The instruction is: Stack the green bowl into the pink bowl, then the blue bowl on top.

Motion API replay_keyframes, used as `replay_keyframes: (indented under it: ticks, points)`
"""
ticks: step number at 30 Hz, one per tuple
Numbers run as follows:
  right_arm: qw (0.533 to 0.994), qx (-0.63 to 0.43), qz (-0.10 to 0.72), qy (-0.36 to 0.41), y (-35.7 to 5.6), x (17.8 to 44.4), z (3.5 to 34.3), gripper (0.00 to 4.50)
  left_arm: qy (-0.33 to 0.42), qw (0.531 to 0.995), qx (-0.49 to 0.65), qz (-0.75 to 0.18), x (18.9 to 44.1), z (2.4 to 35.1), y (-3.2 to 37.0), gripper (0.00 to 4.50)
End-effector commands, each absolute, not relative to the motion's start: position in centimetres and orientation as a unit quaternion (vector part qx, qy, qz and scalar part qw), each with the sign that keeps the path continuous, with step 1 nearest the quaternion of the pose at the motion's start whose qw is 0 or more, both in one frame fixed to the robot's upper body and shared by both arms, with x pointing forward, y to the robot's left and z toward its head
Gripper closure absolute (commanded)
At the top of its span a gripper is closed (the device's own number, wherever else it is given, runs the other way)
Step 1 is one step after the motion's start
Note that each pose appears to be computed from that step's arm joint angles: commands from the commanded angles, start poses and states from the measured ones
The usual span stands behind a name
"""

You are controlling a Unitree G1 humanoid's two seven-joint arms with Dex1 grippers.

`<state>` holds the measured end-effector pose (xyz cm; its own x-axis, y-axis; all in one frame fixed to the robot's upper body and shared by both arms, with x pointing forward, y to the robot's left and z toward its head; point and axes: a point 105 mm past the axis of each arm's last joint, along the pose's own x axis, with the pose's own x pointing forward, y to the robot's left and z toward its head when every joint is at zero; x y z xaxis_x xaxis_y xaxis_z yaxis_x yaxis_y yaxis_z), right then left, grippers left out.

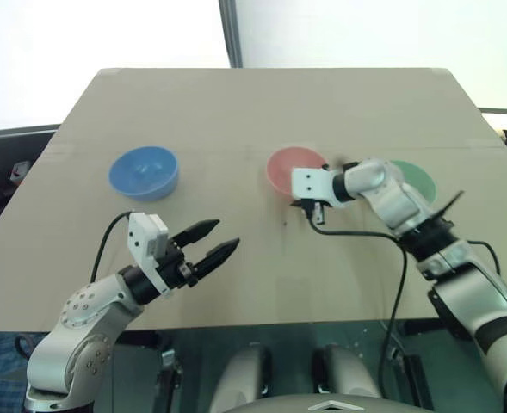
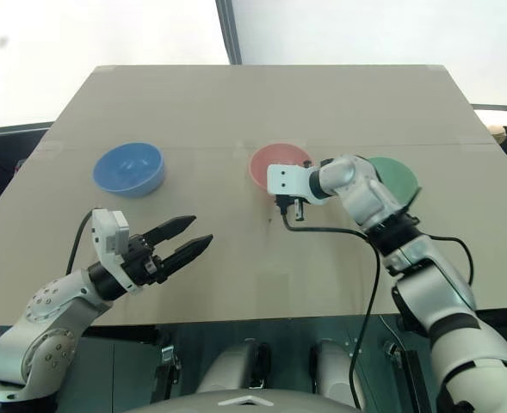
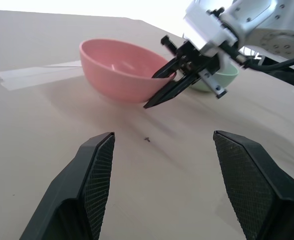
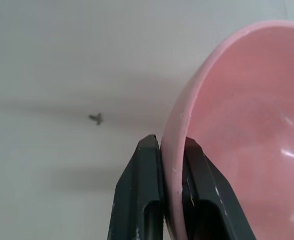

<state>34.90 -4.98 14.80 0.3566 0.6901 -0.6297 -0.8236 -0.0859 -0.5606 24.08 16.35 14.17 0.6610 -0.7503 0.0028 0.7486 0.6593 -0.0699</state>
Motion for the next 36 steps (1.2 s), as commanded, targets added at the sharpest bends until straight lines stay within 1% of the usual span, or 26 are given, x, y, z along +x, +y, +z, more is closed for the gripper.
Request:
replay_keyframes:
  ticks: [1, 5, 9, 11, 12, 13, 14, 16, 18, 19, 20, 23, 25, 27, 29, 30, 33, 36]
  points:
    - [0.663, -0.485, 0.567, 0.066, -6.0, 32.1, 15.7, 4.36, 0.005, 0.906, -0.022, -0.423, 24.2, 14.6, 16.2, 1.17]
    - [0.658, -0.478, 0.574, 0.099, -6.7, 29.6, 14.5, 4.36, 0.003, 0.901, -0.027, -0.433, 24.6, 14.7, 16.0, 1.17]
    - [0.664, -0.465, 0.576, 0.109, -6.3, 28.6, 14.0, 4.36, 0.002, 0.898, -0.024, -0.440, 25.0, 14.6, 15.9, 1.17]
    - [0.675, -0.457, 0.570, 0.100, -5.9, 28.8, 14.2, 3.68, 0.002, 0.896, -0.023, -0.443, 25.1, 14.6, 15.8, 1.17]
    - [0.680, -0.454, 0.568, 0.095, -5.7, 28.9, 14.4, 3.51, 0.001, 0.896, -0.023, -0.444, 25.2, 14.6, 15.8, 1.17]
    - [0.684, -0.452, 0.565, 0.089, -5.6, 29.0, 14.6, 3.09, 0.000, 0.896, -0.023, -0.444, 25.2, 14.6, 15.8, 1.17]
    - [0.690, -0.452, 0.560, 0.080, -5.4, 29.3, 15.0, 2.55, -0.001, 0.896, -0.023, -0.444, 25.3, 14.6, 15.7, 1.17]
    - [0.695, -0.452, 0.555, 0.064, -5.0, 29.7, 15.6, 1.73, -0.002, 0.895, -0.024, -0.445, 25.4, 14.6, 15.6, 1.17]
    - [0.698, -0.449, 0.555, 0.054, -4.5, 29.7, 15.9, 0.75, -0.002, 0.895, -0.024, -0.446, 25.5, 14.6, 15.5, 1.17]
    - [0.701, -0.447, 0.553, 0.049, -4.3, 29.7, 16.2, 0.35, -0.002, 0.895, -0.024, -0.446, 25.5, 14.6, 15.5, 1.17]
    - [0.705, -0.446, 0.550, 0.045, -4.2, 29.7, 16.5, 0.05, -0.002, 0.894, -0.025, -0.447, 25.5, 14.6, 15.5, 1.17]
    - [0.711, -0.442, 0.544, 0.050, -5.1, 29.6, 17.6, 0.05, -0.002, 0.894, -0.026, -0.448, 25.4, 14.6, 15.5, 1.17]
    - [0.725, -0.424, 0.538, 0.064, -6.6, 29.4, 19.0, 0.05, -0.004, 0.893, -0.028, -0.449, 25.4, 14.7, 15.4, 1.17]
    - [0.748, -0.414, 0.512, 0.079, -8.8, 29.9, 20.4, 0.05, -0.007, 0.891, -0.035, -0.452, 25.3, 14.8, 15.3, 1.17]
    - [0.777, -0.412, 0.465, 0.098, -11.6, 31.0, 21.4, 0.05, -0.010, 0.889, -0.040, -0.456, 25.2, 14.9, 15.2, 1.17]
    - [0.785, -0.411, 0.452, 0.104, -12.4, 31.3, 21.7, 0.05, -0.010, 0.888, -0.040, -0.458, 25.2, 14.9, 15.2, 1.17]
    - [0.818, -0.404, 0.383, 0.144, -16.7, 32.3, 21.7, 0.05, -0.015, 0.881, -0.047, -0.470, 25.1, 15.0, 14.8, 1.17]
    - [0.841, -0.375, 0.345, 0.182, -19.4, 32.6, 20.6, 0.05, -0.018, 0.873, -0.053, -0.485, 25.0, 15.1, 14.2, 1.17]
